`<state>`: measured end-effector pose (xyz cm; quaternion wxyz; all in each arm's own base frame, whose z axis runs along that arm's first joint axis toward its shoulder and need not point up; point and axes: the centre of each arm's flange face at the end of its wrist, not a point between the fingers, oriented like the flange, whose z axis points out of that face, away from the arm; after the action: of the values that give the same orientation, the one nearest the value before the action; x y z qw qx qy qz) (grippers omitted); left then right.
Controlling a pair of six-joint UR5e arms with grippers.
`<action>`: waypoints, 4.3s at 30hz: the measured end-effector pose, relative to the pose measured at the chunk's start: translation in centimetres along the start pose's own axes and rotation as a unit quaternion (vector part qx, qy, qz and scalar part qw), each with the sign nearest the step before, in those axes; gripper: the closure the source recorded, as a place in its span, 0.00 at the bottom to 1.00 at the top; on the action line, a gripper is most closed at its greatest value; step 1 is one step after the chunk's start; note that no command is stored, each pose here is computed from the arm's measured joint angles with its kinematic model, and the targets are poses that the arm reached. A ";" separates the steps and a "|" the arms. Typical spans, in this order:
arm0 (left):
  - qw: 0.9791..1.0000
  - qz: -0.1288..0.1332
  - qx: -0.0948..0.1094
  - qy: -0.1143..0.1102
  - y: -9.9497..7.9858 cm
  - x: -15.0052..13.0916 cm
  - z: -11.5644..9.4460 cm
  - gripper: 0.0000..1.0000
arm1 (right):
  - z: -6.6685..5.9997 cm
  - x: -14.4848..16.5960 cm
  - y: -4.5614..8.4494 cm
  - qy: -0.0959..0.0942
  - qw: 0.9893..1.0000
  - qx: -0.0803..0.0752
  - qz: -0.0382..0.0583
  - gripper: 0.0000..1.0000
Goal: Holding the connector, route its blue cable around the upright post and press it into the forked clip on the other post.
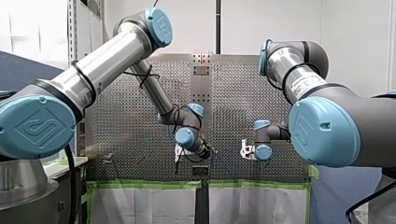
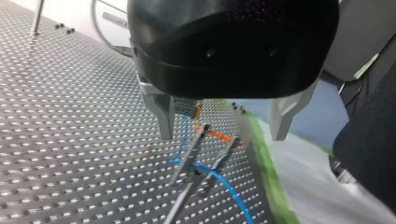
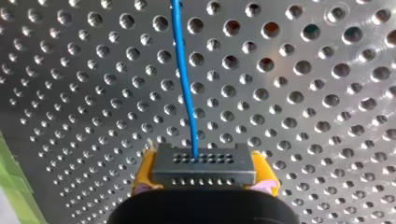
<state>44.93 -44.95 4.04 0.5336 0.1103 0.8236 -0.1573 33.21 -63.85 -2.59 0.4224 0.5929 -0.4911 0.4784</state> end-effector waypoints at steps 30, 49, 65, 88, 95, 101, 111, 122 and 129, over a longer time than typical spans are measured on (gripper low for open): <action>0.994 -0.046 -0.031 -0.090 0.4 -4.7 -9.0 0.00 | -0.2 -0.4 -0.7 -0.001 1.000 0.012 0.005 1.00; 0.989 -0.079 -0.006 -0.127 0.9 -6.3 -15.3 0.00 | -0.2 -0.5 -1.0 -0.001 1.000 0.018 0.004 1.00; 0.987 -0.073 -0.003 -0.141 2.0 -6.4 -21.2 0.00 | -0.3 -0.6 -1.2 -0.001 1.000 0.020 0.004 1.00; 0.983 -0.099 0.003 -0.154 3.7 -6.0 -28.5 0.00 | -0.4 -0.7 -1.5 -0.001 1.000 0.022 0.004 1.00; 0.978 -0.106 0.010 -0.180 3.6 -7.8 -29.6 0.00 | -0.4 -0.7 -1.5 0.000 1.000 0.022 0.004 1.00; 0.975 -0.109 0.012 -0.191 3.5 -8.3 -29.6 0.00 | -0.3 -0.6 -1.5 -0.001 1.000 0.021 0.003 1.00; 0.979 -0.101 -0.014 -0.175 4.2 -6.3 -28.6 0.00 | 0.0 0.7 -1.2 0.004 1.000 0.003 -0.001 1.00; 0.979 -0.109 -0.018 -0.173 4.7 -3.9 -27.6 0.00 | -0.9 5.8 -2.2 0.011 1.000 0.006 0.000 1.00; 0.978 -0.110 -0.016 -0.178 4.7 -3.9 -27.5 0.00 | -2.3 9.2 -3.6 0.011 1.000 0.006 -0.001 1.00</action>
<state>24.96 -30.29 17.43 0.6530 -0.0196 0.7248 -0.2188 37.00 -62.70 6.73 0.4247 0.5908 -0.4828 0.4874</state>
